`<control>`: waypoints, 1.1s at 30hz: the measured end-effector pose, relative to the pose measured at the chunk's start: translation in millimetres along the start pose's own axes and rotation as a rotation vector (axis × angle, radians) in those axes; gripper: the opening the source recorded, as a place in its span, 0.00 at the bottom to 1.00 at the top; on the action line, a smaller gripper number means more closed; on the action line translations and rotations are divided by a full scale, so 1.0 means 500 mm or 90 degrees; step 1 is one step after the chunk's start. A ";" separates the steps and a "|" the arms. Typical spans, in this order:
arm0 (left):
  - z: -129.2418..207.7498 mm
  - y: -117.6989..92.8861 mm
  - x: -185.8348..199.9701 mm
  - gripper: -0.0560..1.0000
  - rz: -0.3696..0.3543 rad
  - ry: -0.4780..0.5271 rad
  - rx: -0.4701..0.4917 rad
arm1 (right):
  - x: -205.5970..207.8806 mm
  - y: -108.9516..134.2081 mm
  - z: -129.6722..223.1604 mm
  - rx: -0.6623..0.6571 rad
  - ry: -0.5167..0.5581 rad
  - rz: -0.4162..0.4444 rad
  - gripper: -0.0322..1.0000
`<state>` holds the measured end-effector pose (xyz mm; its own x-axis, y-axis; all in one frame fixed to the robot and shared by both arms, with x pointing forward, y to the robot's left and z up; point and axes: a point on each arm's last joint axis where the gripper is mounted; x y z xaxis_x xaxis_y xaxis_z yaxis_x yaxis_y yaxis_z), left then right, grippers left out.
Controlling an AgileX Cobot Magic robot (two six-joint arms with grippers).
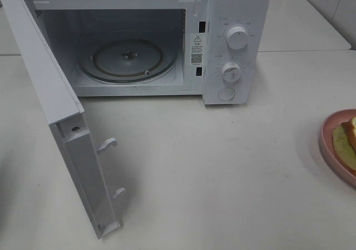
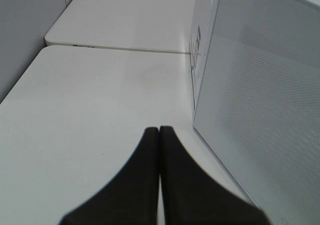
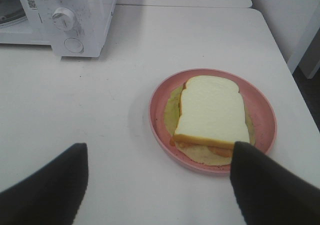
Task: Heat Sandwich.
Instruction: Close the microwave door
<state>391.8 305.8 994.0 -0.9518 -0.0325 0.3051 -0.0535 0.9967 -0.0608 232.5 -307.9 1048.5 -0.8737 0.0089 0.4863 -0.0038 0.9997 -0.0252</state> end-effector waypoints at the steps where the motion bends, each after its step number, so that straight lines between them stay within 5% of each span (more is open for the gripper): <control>1: 0.001 0.001 -0.009 0.05 -0.001 -0.017 0.000 | 0.000 0.000 0.000 0.000 0.000 0.000 0.77; 12: 0.028 -0.006 -0.102 0.05 0.025 -0.032 -0.044 | 0.000 0.000 0.000 0.000 0.000 0.000 0.77; 24: 0.041 -0.052 -0.177 0.05 0.189 -0.064 -0.056 | 0.000 0.000 0.000 0.000 0.000 0.000 0.76; 33: 0.033 -0.075 -0.202 0.05 0.235 -0.079 -0.044 | 0.000 0.000 0.000 0.000 0.000 0.000 0.76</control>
<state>485.0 270.6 950.0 -0.9326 0.3249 0.1573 0.3160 0.9455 -0.0792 232.5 -307.9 1048.5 -0.8737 0.0089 0.4863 -0.0038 0.9997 -0.0252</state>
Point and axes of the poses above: a point on each arm's last joint axis where the gripper is mounted, x pointing back along that axis away from the gripper, y along the wrist's bending axis when the last joint is at zero, z = x × y
